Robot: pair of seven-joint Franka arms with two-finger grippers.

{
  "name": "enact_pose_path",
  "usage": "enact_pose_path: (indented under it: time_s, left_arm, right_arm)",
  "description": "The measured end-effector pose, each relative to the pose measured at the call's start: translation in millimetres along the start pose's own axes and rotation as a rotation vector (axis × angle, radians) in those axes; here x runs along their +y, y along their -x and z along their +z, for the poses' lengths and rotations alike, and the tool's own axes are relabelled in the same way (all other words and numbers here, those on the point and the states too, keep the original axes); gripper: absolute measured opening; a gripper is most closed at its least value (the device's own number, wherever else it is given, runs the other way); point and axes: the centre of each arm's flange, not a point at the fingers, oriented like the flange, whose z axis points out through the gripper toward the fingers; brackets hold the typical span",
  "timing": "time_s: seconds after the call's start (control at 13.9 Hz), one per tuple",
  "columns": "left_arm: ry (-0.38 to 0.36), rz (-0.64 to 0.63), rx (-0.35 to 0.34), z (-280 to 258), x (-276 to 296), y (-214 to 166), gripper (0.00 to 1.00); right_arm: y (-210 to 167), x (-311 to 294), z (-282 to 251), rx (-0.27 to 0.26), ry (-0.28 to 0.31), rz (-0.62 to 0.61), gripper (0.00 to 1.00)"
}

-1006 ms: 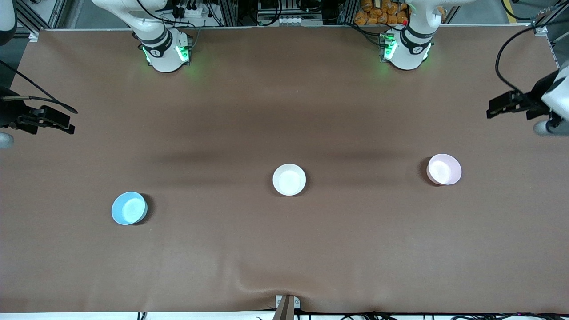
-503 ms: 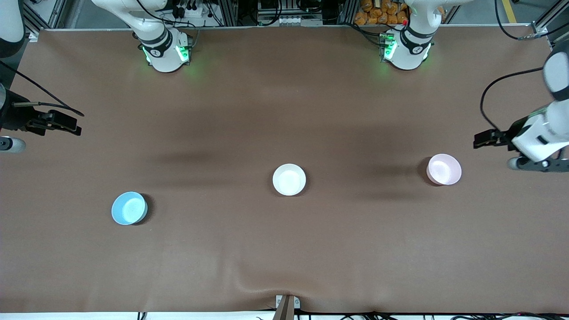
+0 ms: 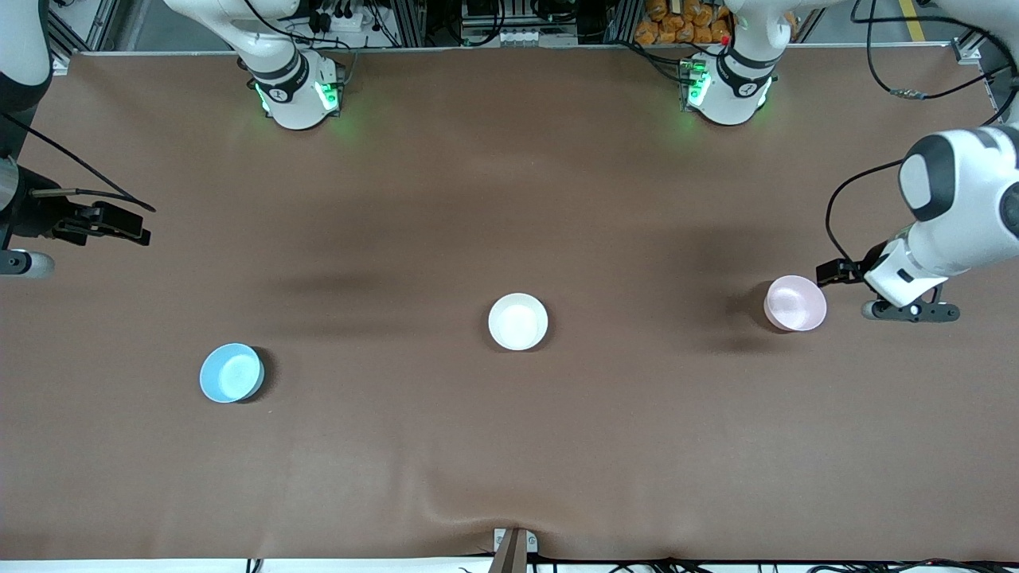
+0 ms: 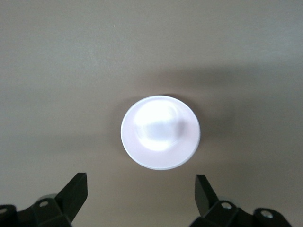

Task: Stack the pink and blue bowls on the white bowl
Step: 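Move the left gripper down to the pink bowl and grasp its rim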

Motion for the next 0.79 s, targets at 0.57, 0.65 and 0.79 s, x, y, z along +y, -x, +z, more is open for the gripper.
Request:
enact_pose_path:
  time_s: [0.57,0.65,0.79]
  left_arm:
    - [0.013,0.05,0.004,99,-29,1,0.81]
    - [0.015,0.061,-0.001,103,-29,2,0.8]
    - [0.016,0.068,-0.002,108,-31,2,0.72]
  right_arm:
    - [-1,0,5,-0.003,0.0,0.0,1.0]
    - [-1,0,5,-0.004,0.0,0.0,1.0]
    - [-1,0,5,-0.004,0.0,0.0,1.0]
